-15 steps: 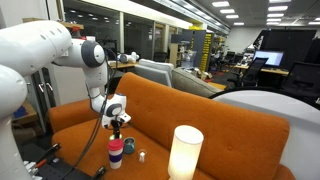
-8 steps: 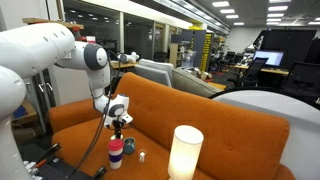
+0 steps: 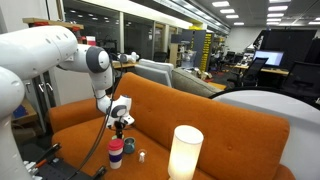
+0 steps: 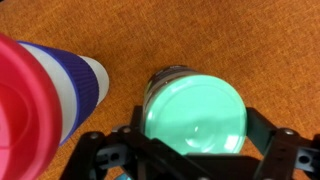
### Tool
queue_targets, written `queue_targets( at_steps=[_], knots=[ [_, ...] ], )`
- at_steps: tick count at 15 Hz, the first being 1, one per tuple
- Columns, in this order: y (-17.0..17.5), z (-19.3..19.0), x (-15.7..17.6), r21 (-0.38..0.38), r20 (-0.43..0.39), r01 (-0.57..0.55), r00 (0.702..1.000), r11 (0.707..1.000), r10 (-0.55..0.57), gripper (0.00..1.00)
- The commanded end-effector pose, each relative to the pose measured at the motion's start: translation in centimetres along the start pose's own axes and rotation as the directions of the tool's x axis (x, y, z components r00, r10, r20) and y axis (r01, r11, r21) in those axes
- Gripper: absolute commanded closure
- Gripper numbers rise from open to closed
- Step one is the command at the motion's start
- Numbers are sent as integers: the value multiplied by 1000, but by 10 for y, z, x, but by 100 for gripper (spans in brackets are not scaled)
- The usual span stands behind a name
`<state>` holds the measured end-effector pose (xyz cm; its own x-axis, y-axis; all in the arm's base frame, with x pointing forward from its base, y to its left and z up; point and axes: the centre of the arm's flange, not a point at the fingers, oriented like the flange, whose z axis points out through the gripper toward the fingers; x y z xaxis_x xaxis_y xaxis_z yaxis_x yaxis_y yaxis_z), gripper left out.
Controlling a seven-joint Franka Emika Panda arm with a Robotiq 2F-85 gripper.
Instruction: Take the green lid from the couch and put it on the clear bottle
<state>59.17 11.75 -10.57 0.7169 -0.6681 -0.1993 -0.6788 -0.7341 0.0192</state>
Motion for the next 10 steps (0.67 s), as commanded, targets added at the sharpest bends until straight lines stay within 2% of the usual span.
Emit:
queue_targets(
  at_steps=[1,10],
  knots=[
    [2,10,8,-5,46,-12,999,1000,12,0],
    [11,16,11,1,61,-22,998,1000,22,0]
  ],
)
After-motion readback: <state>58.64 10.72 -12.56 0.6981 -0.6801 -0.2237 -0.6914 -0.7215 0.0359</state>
